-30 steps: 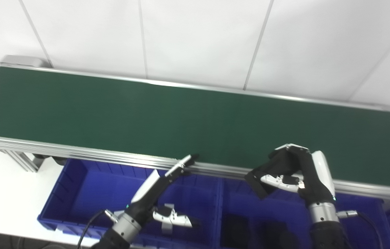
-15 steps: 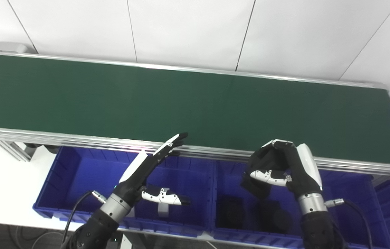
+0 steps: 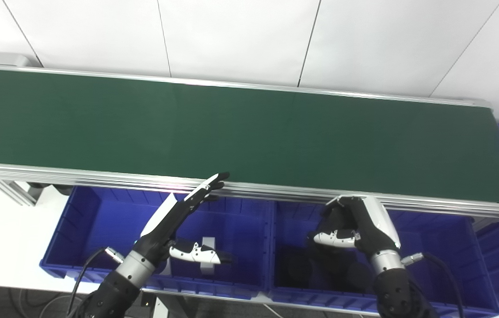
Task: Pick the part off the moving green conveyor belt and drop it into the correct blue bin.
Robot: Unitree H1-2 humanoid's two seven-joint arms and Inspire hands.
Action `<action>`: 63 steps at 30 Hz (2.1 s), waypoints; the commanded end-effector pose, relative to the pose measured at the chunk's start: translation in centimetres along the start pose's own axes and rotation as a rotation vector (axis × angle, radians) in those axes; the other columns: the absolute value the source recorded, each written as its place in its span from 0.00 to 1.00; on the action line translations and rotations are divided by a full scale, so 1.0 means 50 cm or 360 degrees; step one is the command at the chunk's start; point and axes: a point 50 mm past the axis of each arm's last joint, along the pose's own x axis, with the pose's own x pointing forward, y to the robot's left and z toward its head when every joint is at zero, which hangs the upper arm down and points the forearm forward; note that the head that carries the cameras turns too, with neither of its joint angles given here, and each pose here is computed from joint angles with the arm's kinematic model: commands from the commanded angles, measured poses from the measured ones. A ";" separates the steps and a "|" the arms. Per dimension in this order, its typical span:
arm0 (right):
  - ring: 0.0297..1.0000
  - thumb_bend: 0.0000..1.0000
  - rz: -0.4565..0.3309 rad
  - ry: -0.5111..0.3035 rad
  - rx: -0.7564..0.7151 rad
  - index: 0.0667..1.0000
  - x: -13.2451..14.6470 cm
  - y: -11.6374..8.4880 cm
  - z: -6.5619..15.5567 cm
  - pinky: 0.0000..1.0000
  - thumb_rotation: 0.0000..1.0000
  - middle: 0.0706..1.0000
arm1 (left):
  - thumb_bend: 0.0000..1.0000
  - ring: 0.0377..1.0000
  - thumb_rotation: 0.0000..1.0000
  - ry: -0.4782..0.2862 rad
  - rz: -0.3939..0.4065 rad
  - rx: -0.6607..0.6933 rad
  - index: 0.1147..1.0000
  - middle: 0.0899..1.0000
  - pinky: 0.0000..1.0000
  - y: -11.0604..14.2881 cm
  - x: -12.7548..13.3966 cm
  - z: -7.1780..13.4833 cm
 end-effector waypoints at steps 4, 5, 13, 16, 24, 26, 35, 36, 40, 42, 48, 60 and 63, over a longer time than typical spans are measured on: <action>0.44 0.50 -0.0068 -0.0001 -0.0034 0.44 0.015 -0.001 0.012 0.34 0.00 0.48 | 0.87 0.94 0.30 -0.0107 0.0009 -0.0023 0.94 0.97 0.87 0.011 -0.001 0.011; 0.45 0.49 -0.0063 0.0013 -0.0032 0.44 0.017 0.002 0.010 0.34 0.00 0.49 | 0.87 0.95 0.30 -0.0107 0.0010 -0.0024 0.94 0.97 0.87 0.012 -0.003 0.009; 0.44 0.49 -0.0073 0.0083 -0.0048 0.44 0.029 0.020 -0.001 0.33 0.00 0.50 | 0.89 0.96 0.31 -0.0094 0.0014 -0.0038 0.94 0.98 0.86 0.019 -0.019 -0.005; 0.43 0.49 -0.0079 0.0108 -0.0033 0.44 0.033 0.025 -0.005 0.33 0.00 0.50 | 0.89 0.94 0.31 -0.0106 0.0020 -0.0023 0.94 0.97 0.85 0.021 -0.022 -0.011; 0.41 0.50 -0.0113 0.0073 -0.0051 0.51 0.031 0.041 -0.007 0.39 0.00 0.46 | 0.90 0.93 0.31 -0.0097 0.0025 -0.0029 0.94 0.97 0.82 0.023 -0.031 -0.027; 0.45 0.51 -0.0117 0.0059 -0.0035 0.49 0.030 0.046 -0.009 0.49 0.02 0.52 | 0.90 0.93 0.30 -0.0093 0.0026 -0.0037 0.93 0.97 0.82 0.023 -0.033 -0.030; 0.74 0.65 -0.0108 -0.0007 0.0028 0.70 0.019 0.060 -0.010 0.67 0.19 0.74 | 0.90 0.93 0.30 -0.0083 0.0003 -0.0021 0.93 0.97 0.83 0.025 -0.036 -0.037; 0.74 0.66 -0.0107 -0.0018 0.0037 0.71 0.016 0.061 -0.009 0.67 0.20 0.74 | 0.90 0.93 0.30 -0.0080 -0.0005 0.0004 0.93 0.97 0.83 0.026 -0.034 -0.038; 0.75 0.68 -0.0091 -0.0044 0.0071 0.74 0.005 0.065 -0.005 0.67 0.35 0.77 | 0.90 0.92 0.32 -0.0083 -0.0031 0.0024 0.93 0.96 0.83 0.028 -0.025 -0.040; 0.77 0.69 -0.0081 -0.0058 0.0089 0.75 -0.001 0.065 -0.003 0.69 0.40 0.78 | 0.90 0.93 0.31 -0.0089 -0.0038 0.0007 0.94 0.96 0.86 0.027 -0.022 -0.040; 0.81 0.90 -0.0051 -0.0116 0.0122 0.81 -0.012 0.067 -0.004 0.74 0.78 0.82 | 0.90 0.95 0.28 -0.0096 -0.0046 -0.0026 0.94 0.97 0.88 0.024 -0.016 -0.042; 0.84 0.91 -0.0082 -0.0517 0.0302 0.84 -0.042 0.068 -0.009 0.76 0.88 0.83 | 0.91 0.94 0.31 -0.0099 -0.0069 -0.0004 0.95 0.96 0.89 0.021 0.003 -0.044; 0.84 0.96 -0.0057 -0.0581 0.0345 0.84 -0.046 0.070 -0.014 0.78 0.88 0.82 | 0.91 0.94 0.30 -0.0105 -0.0075 0.0009 0.94 0.96 0.90 0.021 0.008 -0.043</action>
